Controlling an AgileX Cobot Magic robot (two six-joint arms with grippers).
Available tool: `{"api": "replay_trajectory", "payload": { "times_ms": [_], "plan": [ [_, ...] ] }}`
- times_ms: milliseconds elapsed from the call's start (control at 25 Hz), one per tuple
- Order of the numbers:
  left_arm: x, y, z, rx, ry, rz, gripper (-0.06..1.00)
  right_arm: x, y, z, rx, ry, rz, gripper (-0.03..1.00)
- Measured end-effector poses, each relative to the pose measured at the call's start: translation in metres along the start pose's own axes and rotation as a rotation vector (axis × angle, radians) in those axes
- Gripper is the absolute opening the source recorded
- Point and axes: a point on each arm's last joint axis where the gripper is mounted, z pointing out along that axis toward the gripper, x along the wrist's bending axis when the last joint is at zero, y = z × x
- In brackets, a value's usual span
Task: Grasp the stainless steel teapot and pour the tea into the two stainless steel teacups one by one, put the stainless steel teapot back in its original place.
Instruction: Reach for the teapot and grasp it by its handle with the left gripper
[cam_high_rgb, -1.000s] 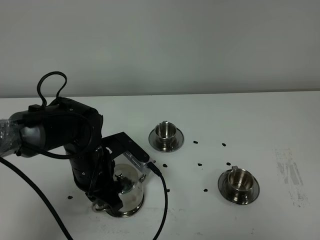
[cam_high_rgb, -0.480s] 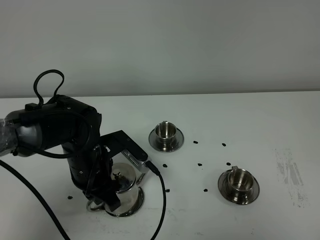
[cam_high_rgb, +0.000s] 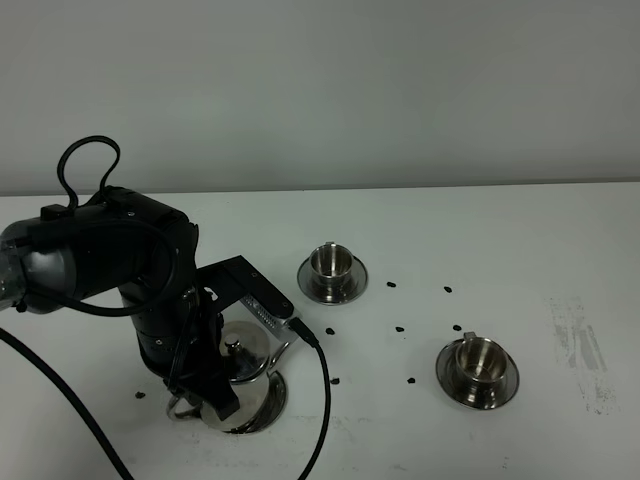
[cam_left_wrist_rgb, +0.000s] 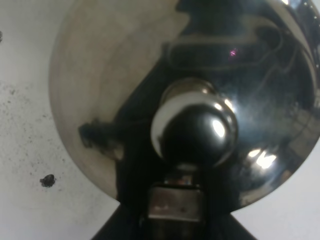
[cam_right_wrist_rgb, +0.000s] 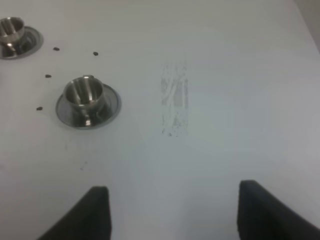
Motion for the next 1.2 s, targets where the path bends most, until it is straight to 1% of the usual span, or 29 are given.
{"api": "replay_trajectory", "payload": {
  "times_ms": [1200],
  "plan": [
    [0.0016, 0.005, 0.0043, -0.046, 0.016, 0.002, 0.26, 0.0, 0.0, 0.0, 0.0, 0.0, 0.0, 0.56]
  ]
}}
